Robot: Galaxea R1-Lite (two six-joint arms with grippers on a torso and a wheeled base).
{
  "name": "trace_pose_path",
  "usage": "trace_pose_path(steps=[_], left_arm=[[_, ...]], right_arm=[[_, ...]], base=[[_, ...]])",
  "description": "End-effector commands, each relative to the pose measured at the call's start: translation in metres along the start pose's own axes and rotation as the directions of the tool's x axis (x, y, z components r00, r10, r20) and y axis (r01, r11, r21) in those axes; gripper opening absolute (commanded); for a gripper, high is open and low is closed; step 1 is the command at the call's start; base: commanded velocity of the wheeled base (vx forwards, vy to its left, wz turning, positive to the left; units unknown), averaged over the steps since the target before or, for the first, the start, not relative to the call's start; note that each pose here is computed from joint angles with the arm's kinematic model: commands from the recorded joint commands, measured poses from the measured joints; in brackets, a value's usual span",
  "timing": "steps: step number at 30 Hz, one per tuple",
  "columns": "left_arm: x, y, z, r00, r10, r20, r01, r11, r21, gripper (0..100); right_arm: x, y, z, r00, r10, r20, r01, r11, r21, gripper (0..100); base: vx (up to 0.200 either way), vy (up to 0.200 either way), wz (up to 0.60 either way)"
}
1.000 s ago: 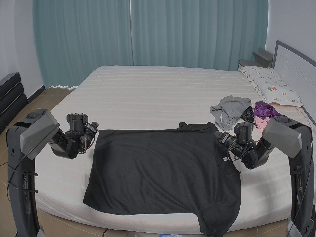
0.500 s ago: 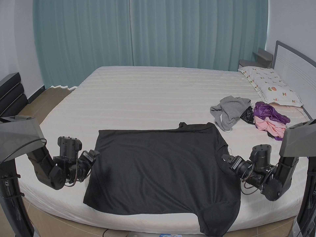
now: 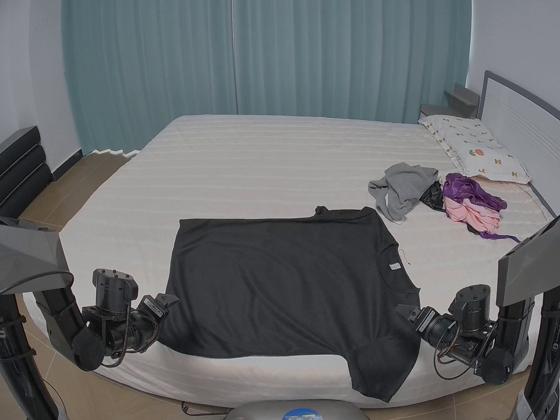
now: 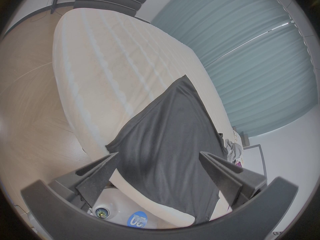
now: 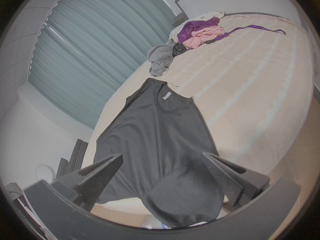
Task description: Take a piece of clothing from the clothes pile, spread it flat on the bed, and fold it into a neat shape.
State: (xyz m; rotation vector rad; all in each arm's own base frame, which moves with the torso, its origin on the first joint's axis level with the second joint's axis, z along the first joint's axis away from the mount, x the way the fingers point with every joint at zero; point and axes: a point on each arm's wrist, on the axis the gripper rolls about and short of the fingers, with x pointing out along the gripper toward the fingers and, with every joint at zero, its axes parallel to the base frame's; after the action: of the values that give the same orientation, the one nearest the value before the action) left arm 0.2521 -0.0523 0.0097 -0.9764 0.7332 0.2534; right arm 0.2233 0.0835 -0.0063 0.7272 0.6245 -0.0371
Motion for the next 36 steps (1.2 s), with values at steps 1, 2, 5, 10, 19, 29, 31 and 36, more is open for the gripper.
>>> trace_pose_path(steps=[1, 2, 5, 10, 19, 29, 31, 36], left_arm=[[0.001, 0.002, -0.001, 1.0, 0.007, -0.001, -0.007, 1.0, -0.005, 100], [0.001, 0.002, 0.0, 1.0, 0.006, 0.0, -0.006, 1.0, -0.009, 100], [0.0, 0.001, 0.0, 1.0, 0.001, 0.003, -0.001, 1.0, -0.015, 100], [0.0, 0.0, -0.001, 1.0, -0.007, 0.002, 0.007, 1.0, -0.013, 100], [-0.001, 0.001, -0.001, 1.0, 0.004, 0.009, -0.004, 1.0, 0.015, 100], [-0.004, 0.018, -0.001, 0.997, 0.083, 0.011, -0.083, 0.987, 0.136, 100], [-0.006, 0.023, 0.0, 0.994, 0.11, 0.029, -0.113, 0.98, 0.164, 100], [-0.008, 0.032, 0.007, 0.987, 0.15, 0.058, -0.159, 0.967, 0.199, 100]], right_arm=[[0.0, -0.002, -0.002, 1.0, -0.003, -0.004, 0.002, 1.0, -0.002, 100], [0.0, -0.002, -0.002, 1.0, -0.005, -0.004, 0.005, 1.0, -0.001, 100], [0.0, -0.002, -0.002, 1.0, -0.005, -0.006, 0.005, 1.0, -0.002, 100], [0.0, -0.002, -0.003, 1.0, -0.006, -0.009, 0.006, 1.0, -0.001, 100], [0.001, -0.003, -0.004, 1.0, -0.009, -0.019, 0.009, 1.0, -0.005, 100], [0.0, -0.004, -0.005, 1.0, -0.009, -0.028, 0.009, 1.0, -0.006, 100], [0.0, -0.004, -0.005, 1.0, -0.009, -0.028, 0.009, 1.0, -0.006, 100], [0.001, -0.004, -0.006, 1.0, -0.009, -0.03, 0.009, 1.0, -0.006, 100]], base=[[0.0, 0.0, 0.0], [0.0, 0.0, 0.0], [0.0, 0.0, 0.0], [0.0, -0.12, 0.0], [0.0, -0.133, 0.0], [0.0, 0.0, 0.0], [0.0, 0.0, 0.0], [0.0, 0.0, 0.0]])
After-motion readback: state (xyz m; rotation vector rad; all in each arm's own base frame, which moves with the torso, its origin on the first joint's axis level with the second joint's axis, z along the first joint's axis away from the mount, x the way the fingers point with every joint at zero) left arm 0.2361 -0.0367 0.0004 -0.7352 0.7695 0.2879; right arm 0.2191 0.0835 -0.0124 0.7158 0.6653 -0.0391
